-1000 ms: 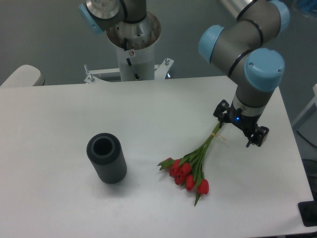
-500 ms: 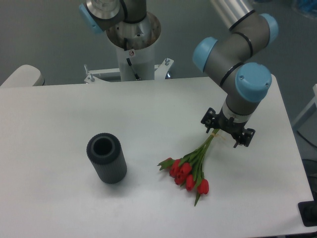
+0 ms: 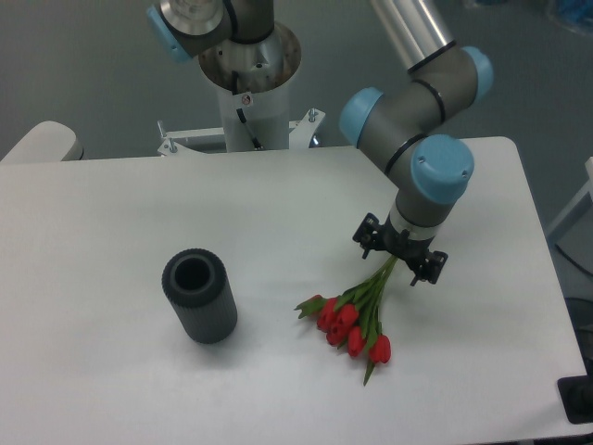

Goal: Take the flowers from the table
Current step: 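Lower the gripper onto the stems near the red tulip heads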

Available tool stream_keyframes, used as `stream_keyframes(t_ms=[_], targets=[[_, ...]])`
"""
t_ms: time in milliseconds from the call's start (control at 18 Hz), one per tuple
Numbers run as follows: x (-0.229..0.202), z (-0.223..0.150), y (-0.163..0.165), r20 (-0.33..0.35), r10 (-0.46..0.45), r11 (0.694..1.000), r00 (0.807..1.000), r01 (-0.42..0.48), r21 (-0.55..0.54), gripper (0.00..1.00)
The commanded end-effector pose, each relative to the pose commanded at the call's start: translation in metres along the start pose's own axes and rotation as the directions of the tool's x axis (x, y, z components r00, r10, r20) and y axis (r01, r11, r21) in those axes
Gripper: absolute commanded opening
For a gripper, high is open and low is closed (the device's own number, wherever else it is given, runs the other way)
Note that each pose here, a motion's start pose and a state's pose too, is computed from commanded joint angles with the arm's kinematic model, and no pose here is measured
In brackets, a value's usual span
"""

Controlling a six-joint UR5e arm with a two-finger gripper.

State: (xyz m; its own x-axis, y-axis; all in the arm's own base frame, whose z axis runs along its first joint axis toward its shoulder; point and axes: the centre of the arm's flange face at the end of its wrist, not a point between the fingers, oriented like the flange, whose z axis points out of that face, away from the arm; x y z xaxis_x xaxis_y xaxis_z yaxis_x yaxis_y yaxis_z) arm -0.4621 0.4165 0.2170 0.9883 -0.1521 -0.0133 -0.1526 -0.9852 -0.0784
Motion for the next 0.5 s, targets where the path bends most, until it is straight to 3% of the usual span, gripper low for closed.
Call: stream_keyframes(t_ms=[500], targets=[[0.008,0.019,0.002,-0.001,-0.006,1.0,1.0,0.006,-0.003,1.0]])
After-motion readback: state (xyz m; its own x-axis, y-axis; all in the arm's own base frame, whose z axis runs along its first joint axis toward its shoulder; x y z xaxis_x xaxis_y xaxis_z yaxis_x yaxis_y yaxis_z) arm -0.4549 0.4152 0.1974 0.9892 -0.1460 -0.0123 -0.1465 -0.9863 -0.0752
